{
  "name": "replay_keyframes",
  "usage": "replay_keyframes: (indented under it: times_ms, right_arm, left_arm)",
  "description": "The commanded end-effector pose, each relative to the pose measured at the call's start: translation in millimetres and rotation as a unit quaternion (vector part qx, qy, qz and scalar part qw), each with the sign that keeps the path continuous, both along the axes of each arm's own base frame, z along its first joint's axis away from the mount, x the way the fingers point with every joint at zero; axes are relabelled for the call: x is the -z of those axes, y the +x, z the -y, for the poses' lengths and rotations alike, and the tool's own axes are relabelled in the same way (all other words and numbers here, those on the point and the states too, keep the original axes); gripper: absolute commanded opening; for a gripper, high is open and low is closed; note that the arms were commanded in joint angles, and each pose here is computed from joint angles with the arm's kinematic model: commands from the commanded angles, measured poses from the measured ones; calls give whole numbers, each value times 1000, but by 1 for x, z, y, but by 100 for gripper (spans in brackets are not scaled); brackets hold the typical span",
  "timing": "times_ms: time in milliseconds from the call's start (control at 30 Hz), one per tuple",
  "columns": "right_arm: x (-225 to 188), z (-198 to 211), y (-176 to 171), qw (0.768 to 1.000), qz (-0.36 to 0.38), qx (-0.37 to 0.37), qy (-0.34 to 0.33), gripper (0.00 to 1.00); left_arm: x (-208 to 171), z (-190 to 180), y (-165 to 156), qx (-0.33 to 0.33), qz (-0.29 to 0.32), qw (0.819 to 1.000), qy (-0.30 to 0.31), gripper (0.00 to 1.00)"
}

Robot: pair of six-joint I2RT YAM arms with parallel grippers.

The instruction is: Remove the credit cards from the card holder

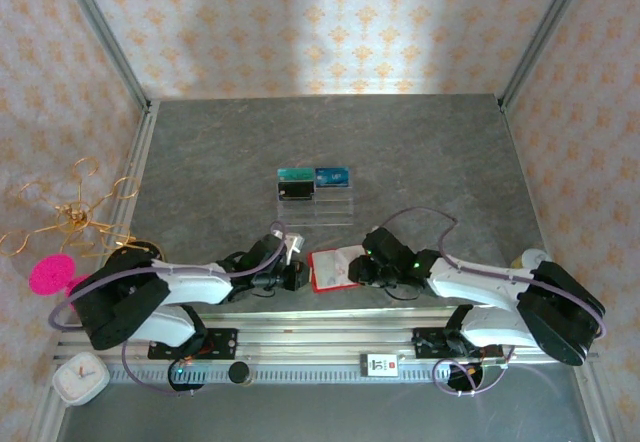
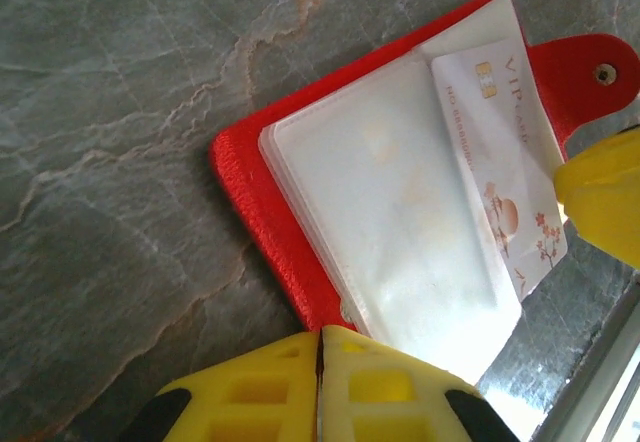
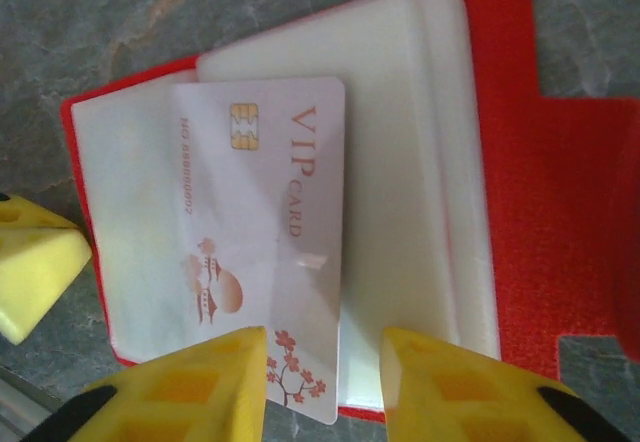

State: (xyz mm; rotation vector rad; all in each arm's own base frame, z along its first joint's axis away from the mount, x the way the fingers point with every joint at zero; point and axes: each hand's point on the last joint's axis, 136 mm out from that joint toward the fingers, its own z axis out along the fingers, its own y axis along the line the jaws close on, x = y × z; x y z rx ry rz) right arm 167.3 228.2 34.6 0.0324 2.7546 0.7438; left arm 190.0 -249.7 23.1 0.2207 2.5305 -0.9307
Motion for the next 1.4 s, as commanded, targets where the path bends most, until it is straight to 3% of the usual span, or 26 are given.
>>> replay_keyframes:
  times_ms: [0, 133, 367, 567, 1000, 1367]
  right_arm:
    - [-18, 0, 17, 999, 43, -7, -14, 35]
    - [-20, -2, 29, 999, 48, -13, -3, 35]
    - [-17, -5, 31, 998, 49, -24, 12, 34]
    - [-10, -12, 25, 998, 37, -38, 32, 32]
    - [8, 11, 27, 999, 29, 5, -22, 30]
    - [-3, -6, 22, 999, 32, -23, 29, 30]
  left_arm:
    - [-22, 8, 9, 2, 28, 1000, 3, 11]
    - [-41, 39, 16, 26, 43, 998, -31, 12]
    - [-31, 69, 21, 62, 39, 997, -19, 13]
    - [-5, 64, 20, 59, 16, 998, 17, 11]
    - [29, 54, 14, 58, -18, 997, 57, 5]
    - [33, 51, 12, 57, -20, 996, 61, 4]
